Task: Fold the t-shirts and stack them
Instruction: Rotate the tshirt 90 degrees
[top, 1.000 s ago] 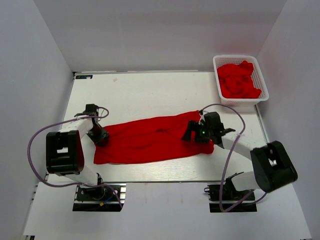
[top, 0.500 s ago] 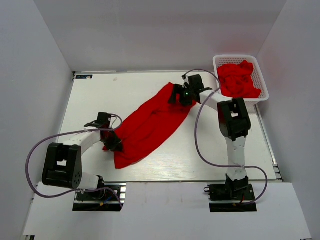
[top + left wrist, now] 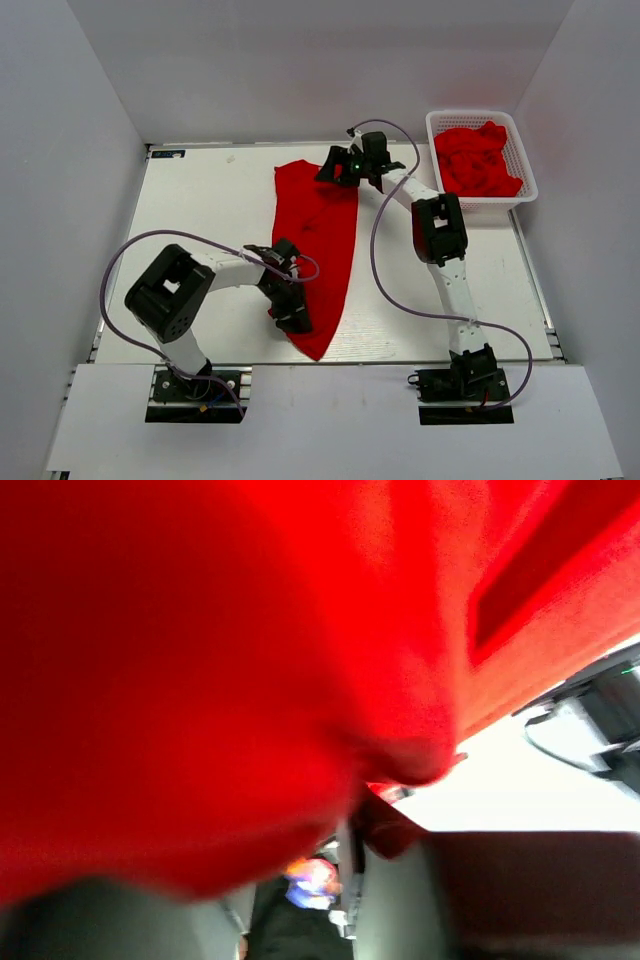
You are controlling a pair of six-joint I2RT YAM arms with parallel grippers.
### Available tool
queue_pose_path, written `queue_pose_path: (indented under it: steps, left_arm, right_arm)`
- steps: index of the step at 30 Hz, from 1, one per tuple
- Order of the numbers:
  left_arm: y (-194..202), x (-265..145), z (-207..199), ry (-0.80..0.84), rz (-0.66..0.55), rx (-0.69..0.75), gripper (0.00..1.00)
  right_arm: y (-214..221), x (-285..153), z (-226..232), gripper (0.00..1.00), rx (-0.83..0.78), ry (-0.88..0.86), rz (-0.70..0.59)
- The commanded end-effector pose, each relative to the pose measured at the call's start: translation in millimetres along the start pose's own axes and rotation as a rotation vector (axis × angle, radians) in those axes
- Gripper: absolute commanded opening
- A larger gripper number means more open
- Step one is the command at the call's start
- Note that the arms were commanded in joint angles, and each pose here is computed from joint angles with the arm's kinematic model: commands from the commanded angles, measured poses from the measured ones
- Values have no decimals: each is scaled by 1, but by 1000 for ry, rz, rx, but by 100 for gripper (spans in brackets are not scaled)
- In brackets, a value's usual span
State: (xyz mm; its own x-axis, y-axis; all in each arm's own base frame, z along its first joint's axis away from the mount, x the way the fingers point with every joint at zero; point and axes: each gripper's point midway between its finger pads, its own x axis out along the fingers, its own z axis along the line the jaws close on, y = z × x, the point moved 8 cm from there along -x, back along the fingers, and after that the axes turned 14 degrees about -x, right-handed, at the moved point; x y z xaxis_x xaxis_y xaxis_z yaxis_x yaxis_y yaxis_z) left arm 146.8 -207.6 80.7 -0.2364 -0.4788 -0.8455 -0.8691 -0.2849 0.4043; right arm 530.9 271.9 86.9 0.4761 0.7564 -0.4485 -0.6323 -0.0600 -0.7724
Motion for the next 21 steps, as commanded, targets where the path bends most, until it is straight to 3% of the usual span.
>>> queue_pose_path:
  steps: [1,2,3,7,11,15,21]
  left_arm:
    - [15,16,31,-273,-38,56,51]
    - [17,10,21,-254,-45,88,55]
    - [24,2,17,-256,-43,98,68]
    - [30,-35,-6,-259,-176,203,100]
    - [38,-82,-32,-215,-326,259,100]
    - [41,-120,-33,-149,-499,231,100]
    - [28,-164,-28,-208,-806,74,100]
  right_arm:
    - [3,1,-4,90,-2,53,17]
    - [-6,-5,0,90,-29,58,2]
    - [-3,-7,1,90,-29,66,20]
    - [-18,-26,16,90,-87,86,26]
    - [-35,-46,33,90,-152,100,18]
    - [-54,-66,60,90,-245,109,3]
    - [-29,-78,91,90,-274,267,179]
